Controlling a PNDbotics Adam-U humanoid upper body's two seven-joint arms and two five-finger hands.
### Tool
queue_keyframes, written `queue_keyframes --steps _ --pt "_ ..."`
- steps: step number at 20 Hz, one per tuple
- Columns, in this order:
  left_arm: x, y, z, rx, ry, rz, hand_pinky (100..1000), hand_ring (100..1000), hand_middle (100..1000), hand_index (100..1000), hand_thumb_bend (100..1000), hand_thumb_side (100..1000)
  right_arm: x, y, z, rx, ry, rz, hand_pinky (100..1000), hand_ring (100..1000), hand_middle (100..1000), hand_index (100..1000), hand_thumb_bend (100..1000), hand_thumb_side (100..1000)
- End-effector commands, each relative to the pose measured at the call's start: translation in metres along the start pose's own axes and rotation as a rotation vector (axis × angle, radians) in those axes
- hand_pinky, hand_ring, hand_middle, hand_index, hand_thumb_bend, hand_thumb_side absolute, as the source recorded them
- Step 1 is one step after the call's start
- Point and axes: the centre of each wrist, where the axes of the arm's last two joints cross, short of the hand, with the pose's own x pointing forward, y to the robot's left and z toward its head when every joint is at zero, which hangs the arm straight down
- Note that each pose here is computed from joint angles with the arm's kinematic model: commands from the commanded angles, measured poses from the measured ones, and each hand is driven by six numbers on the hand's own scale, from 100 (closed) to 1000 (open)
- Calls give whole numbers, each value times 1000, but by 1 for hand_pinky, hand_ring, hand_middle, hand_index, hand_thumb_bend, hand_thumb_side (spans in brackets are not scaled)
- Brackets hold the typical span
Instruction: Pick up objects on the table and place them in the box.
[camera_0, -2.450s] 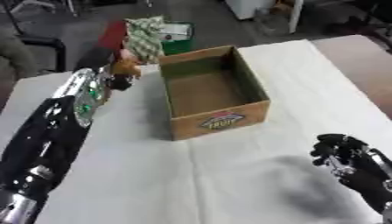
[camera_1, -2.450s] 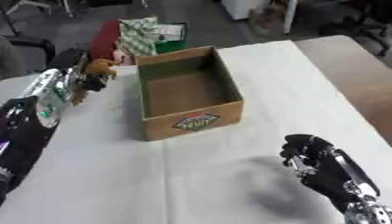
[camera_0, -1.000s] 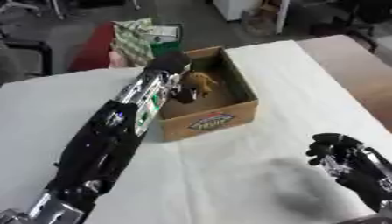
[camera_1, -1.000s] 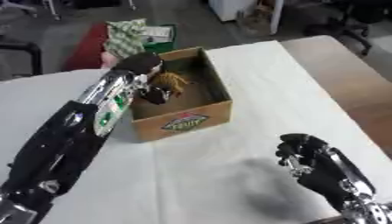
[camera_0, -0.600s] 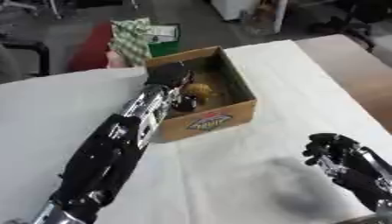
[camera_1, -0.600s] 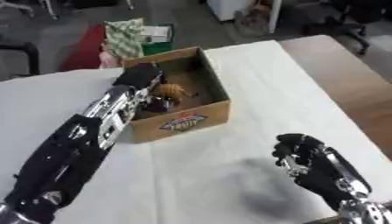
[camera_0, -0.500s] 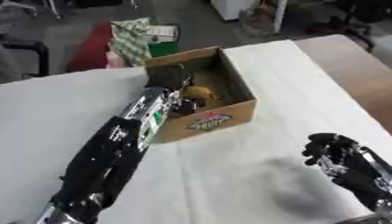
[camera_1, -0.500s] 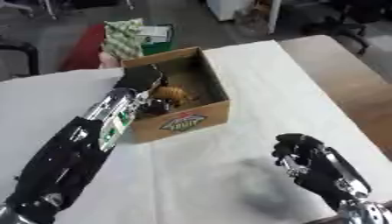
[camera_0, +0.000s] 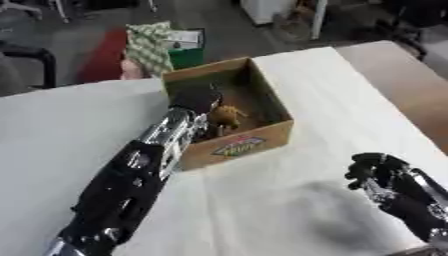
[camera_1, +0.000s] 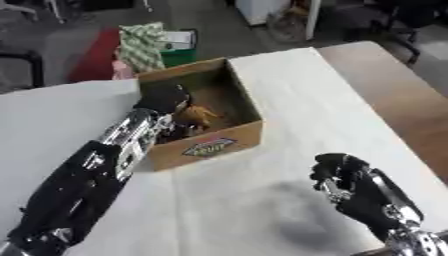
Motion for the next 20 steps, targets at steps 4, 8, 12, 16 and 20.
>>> queue_keyframes --steps 4,8,12,16,20 --pt "3 13 0 15 -2 -32 758 758 743 814 434 260 8 -2 -2 6 -25 13 626 676 607 737 100 200" --pt "1 13 0 20 6 -34 797 795 782 845 645 506 7 -2 -2 6 -24 14 626 677 608 738 100 200" --pt "-3 18 1 42 11 -17 843 844 822 867 889 682 7 -2 -2 6 -23 13 626 677 608 738 100 200" --pt "-9 37 5 70 3 26 880 890 863 876 1000 743 7 -3 -1 3 -19 14 626 677 608 738 100 200" --pt "-20 72 17 196 8 40 884 894 876 871 1000 734 5 -4 0 -4 -15 14 626 677 608 738 100 200"
